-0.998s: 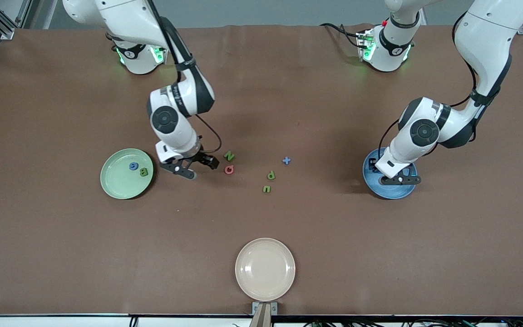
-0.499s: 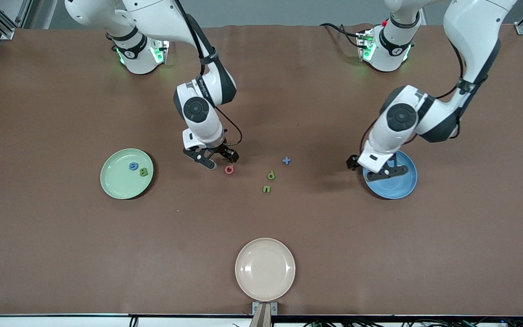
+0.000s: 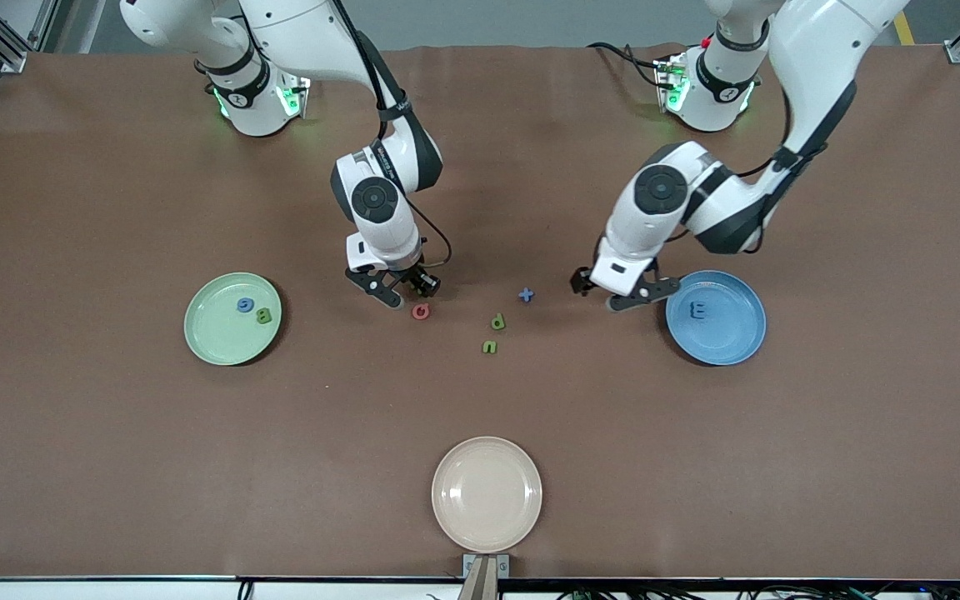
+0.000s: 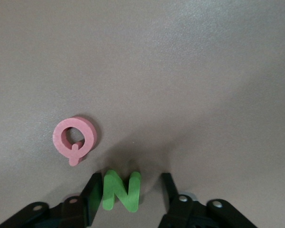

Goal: Sort upper and lower case letters into plates
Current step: 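Lift the N with the right gripper while the left gripper reaches the x, then place the N in the green plate while the left gripper grasps the x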

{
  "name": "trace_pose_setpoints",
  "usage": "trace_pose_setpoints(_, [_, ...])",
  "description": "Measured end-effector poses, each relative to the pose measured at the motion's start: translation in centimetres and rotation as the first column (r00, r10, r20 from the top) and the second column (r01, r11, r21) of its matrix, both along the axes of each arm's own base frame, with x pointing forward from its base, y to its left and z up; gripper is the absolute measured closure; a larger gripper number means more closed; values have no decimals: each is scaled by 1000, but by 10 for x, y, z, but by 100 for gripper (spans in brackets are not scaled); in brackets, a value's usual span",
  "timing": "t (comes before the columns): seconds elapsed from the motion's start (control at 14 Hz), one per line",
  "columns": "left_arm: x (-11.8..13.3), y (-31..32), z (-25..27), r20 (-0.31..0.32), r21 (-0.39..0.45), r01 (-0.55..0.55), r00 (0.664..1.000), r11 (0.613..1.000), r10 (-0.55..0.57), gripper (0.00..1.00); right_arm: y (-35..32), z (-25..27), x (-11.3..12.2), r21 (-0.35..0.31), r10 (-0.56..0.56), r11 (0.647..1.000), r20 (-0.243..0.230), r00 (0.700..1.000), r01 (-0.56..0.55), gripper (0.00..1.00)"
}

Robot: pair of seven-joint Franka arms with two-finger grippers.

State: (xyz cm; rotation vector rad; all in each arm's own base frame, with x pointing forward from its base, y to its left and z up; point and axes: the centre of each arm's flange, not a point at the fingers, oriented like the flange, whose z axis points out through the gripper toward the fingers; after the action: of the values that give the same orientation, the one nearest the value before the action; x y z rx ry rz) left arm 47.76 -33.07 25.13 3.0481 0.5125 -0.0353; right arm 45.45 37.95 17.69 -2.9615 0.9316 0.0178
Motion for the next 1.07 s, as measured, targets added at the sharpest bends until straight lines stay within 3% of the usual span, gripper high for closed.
trace_pose_setpoints(0.14, [1, -31, -4, -17, -41, -18, 1000, 999, 18, 0, 2, 3, 1, 5, 0, 1000, 3, 1000, 0, 67])
trace_pose_setpoints(0.43, [13, -59, -25, -35, -59, -26, 999, 998, 24, 0, -5, 3, 6, -11, 31, 999, -15, 999, -31, 67])
trace_pose_setpoints(0.71, [3, -82, -49, -34, -21, -2, 999, 1000, 2, 0, -70, 40, 49, -40, 128, 990, -85, 988, -132, 67])
trace_pose_setpoints(1.07, [-4, -94, -60, -42, -10, 9, 999, 1000, -10, 0, -187, 94, 86, -2, 302, 953, -84, 950, -303, 67])
